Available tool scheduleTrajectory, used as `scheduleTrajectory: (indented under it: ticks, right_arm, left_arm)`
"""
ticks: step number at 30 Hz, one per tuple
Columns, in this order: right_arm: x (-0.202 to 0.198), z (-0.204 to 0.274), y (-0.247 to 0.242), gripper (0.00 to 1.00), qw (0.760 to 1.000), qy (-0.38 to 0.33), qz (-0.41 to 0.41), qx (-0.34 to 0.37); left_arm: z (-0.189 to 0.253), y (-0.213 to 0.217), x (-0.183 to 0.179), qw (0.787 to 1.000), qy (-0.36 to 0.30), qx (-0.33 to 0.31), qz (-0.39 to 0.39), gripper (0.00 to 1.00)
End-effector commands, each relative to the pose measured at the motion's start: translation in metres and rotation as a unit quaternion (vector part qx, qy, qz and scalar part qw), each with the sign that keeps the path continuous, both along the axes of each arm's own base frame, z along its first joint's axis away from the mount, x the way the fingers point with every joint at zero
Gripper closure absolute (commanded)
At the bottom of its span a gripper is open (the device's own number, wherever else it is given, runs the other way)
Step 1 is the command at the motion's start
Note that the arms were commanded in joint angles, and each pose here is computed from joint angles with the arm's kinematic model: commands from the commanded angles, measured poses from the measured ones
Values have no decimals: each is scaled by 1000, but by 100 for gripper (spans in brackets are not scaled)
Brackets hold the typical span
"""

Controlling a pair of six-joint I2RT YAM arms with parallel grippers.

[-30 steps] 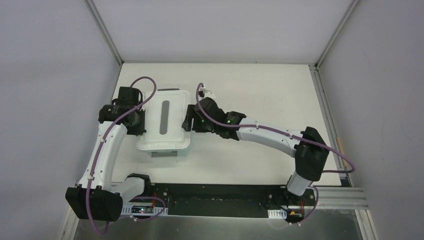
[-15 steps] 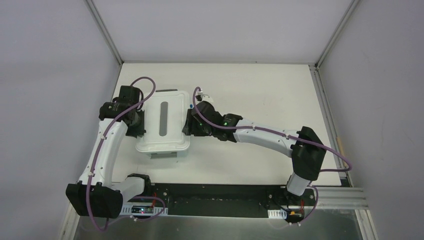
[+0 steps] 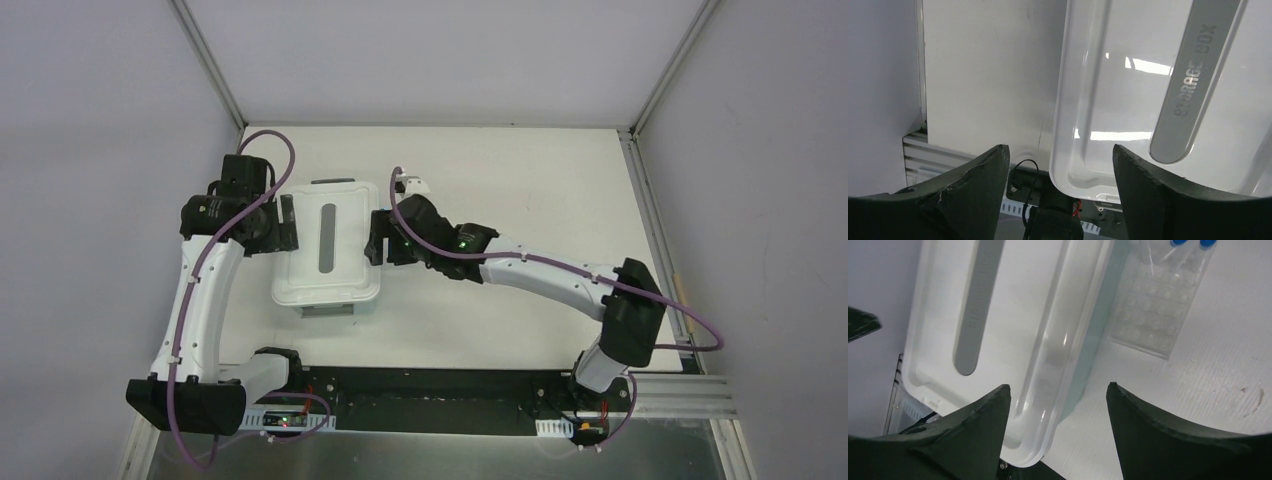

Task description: Organize the chemistry lab equipment

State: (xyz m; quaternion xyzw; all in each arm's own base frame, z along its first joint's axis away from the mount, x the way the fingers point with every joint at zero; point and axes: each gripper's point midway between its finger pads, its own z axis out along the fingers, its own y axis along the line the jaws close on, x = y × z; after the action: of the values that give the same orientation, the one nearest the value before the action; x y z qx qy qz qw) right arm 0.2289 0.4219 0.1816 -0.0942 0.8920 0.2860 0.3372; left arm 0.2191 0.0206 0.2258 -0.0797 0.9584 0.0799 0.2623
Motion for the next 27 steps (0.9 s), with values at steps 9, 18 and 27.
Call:
scheduleTrajectory:
  ticks: [9, 18, 27]
  right_arm:
    - [-60, 74, 21, 26, 919, -317, 235, -11]
    - [-110, 40, 61, 24, 821, -411, 393, -53]
    - [-109, -10, 80, 14, 747, -507, 406, -144]
  left_arm:
    - [-1, -13, 59, 987, -89, -129, 45, 9]
    - [-22, -9, 76, 980, -84, -173, 49, 8]
    - [-50, -3, 72, 984, -57, -159, 55, 8]
